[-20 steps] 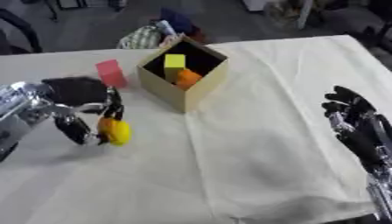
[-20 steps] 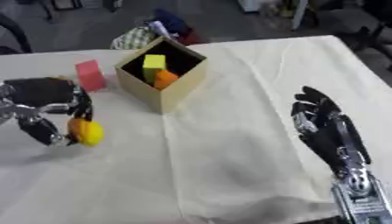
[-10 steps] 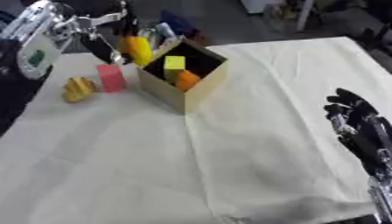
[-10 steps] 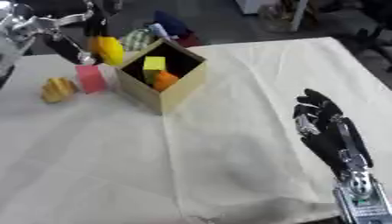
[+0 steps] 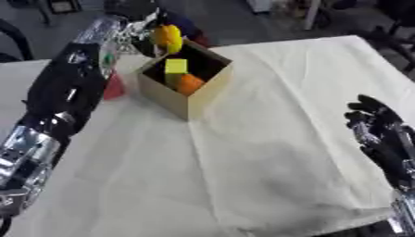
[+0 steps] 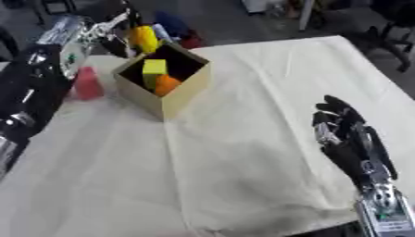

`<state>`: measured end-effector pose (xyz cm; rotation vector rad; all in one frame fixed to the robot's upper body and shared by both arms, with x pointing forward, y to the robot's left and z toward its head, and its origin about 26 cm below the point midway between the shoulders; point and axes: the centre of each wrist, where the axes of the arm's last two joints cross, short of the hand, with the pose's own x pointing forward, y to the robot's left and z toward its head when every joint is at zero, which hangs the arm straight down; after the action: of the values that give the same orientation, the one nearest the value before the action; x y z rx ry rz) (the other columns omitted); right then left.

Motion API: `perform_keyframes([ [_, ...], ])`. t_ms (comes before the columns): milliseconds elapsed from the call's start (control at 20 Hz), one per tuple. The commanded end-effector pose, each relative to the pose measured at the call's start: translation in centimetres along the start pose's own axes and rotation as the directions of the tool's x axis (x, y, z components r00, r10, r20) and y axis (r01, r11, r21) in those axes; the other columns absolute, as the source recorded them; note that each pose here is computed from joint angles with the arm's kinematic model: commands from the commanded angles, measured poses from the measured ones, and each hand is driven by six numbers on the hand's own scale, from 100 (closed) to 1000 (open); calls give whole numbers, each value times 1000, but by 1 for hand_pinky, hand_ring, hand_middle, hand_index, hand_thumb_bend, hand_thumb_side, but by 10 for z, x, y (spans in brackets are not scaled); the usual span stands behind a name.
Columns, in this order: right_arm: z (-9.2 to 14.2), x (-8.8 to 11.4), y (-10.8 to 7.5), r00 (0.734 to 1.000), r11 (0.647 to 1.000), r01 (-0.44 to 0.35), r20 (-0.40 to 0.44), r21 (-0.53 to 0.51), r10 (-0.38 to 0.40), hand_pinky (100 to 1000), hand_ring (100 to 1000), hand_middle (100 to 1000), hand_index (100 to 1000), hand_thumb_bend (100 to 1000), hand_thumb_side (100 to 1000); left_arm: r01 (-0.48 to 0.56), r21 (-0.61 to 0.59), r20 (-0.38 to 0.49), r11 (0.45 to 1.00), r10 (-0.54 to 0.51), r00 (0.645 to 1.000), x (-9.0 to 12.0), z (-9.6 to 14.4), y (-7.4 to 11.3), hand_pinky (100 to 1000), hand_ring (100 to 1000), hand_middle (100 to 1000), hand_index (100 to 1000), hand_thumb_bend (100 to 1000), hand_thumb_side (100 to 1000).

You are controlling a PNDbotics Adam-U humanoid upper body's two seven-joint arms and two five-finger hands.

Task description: Pick up objects on the table and place them in the box.

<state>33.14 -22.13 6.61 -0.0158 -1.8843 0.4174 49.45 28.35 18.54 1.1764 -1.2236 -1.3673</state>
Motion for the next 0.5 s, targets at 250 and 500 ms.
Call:
perform_keyframes([
  [250, -5, 7, -2, 1000, 1000, -3, 29, 6, 2, 786, 795, 783, 903, 100, 477, -107, 9, 46, 994, 106, 993, -19, 2, 12, 792, 779, 827, 923, 583, 750],
  [500, -4, 6, -5, 1000, 1000, -10, 23, -5, 11, 787, 795, 783, 902, 100, 478, -186, 92, 123, 978, 174, 977, -46, 23, 47, 754, 715, 737, 855, 439, 536],
])
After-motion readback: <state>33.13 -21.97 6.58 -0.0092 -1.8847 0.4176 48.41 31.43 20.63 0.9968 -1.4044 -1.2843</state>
